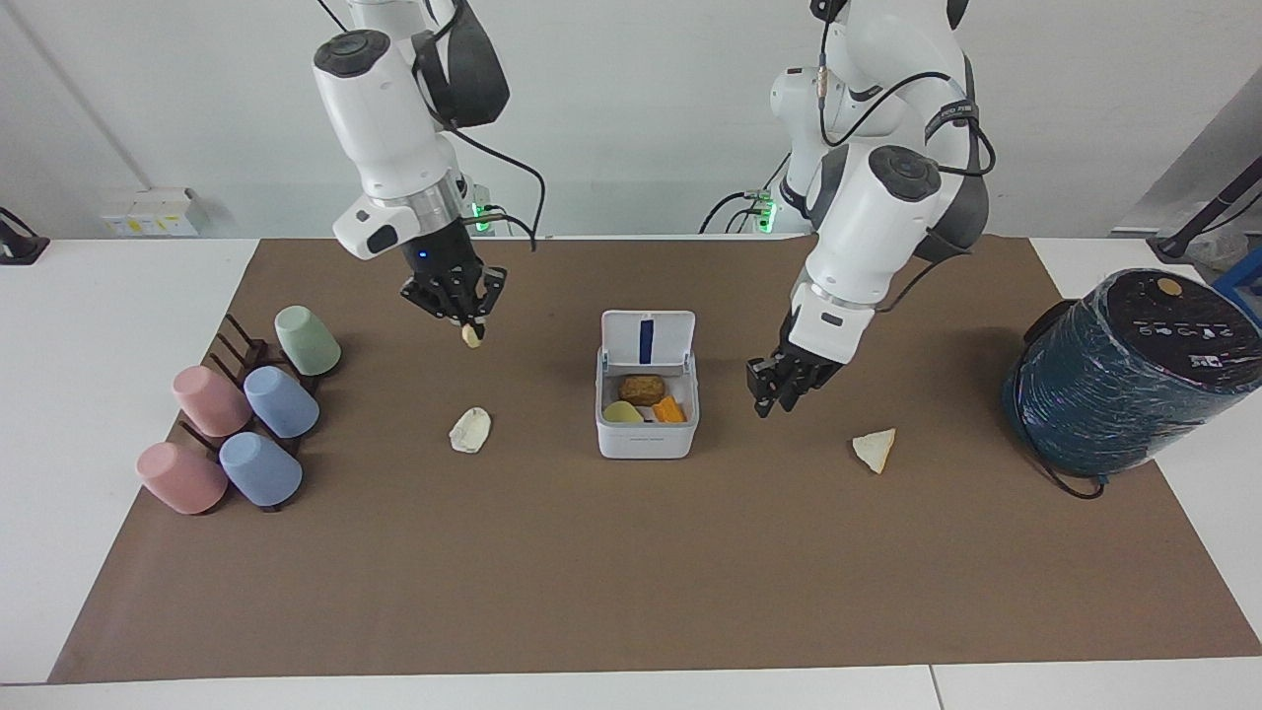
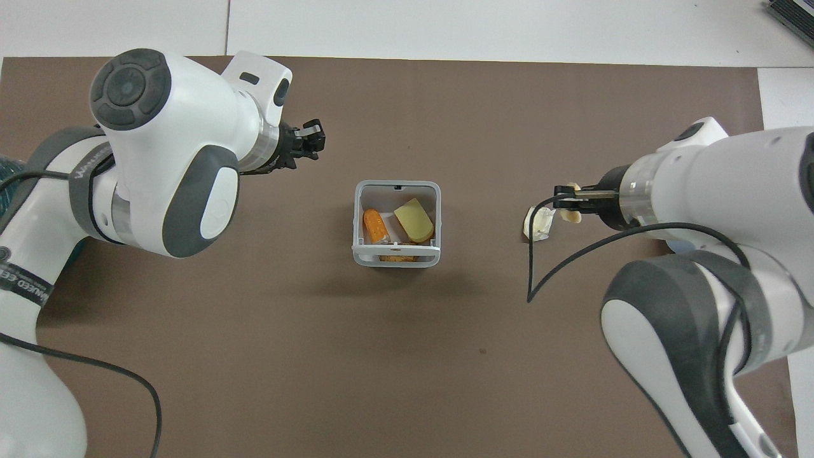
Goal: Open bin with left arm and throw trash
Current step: 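Drop the crumpled paper into the bin while the left gripper reaches the triangle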
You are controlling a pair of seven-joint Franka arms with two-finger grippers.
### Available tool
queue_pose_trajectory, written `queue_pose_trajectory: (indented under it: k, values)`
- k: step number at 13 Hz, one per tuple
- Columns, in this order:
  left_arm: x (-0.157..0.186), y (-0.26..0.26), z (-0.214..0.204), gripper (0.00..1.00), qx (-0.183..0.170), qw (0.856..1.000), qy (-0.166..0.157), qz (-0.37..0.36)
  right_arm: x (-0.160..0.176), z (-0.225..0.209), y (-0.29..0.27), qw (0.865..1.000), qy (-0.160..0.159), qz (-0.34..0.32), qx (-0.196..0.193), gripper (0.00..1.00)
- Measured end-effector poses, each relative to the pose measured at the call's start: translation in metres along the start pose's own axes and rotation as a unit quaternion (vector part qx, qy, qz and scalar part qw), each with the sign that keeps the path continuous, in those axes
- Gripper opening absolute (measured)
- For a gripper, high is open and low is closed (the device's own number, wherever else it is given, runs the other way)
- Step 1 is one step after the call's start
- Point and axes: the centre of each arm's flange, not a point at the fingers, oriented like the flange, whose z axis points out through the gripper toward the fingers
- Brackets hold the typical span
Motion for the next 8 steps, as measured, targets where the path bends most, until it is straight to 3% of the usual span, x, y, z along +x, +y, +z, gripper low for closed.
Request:
queue_pose_trajectory:
  k: [2,3,4,6,7,8]
  values:
    - [0.004,-0.035,0.018,0.56,0.01,0.999,-0.008,0.035,0.0,0.024,-0.042,1.0,-0.001,0.025,0.016,0.07]
    - [0.001,-0.049,0.029,0.58,0.012,0.999,-0.006,0.047,0.0,0.04,-0.06,0.999,-0.001,0.035,0.024,0.06]
    - [-0.004,-0.059,0.04,0.65,0.014,0.998,-0.004,0.059,-0.001,0.057,-0.074,0.999,-0.003,0.045,0.029,0.06]
    - [-0.01,-0.077,0.06,0.92,0.018,0.996,-0.007,0.085,-0.008,0.086,-0.095,0.998,-0.009,0.057,0.034,0.07]
    - [-0.01,-0.088,0.067,1.0,0.02,0.995,-0.006,0.098,-0.01,0.095,-0.101,0.998,-0.011,0.059,0.035,0.09]
    - [-0.009,-0.1,0.073,1.0,0.021,0.994,-0.003,0.11,-0.012,0.102,-0.105,0.997,-0.011,0.063,0.037,0.09]
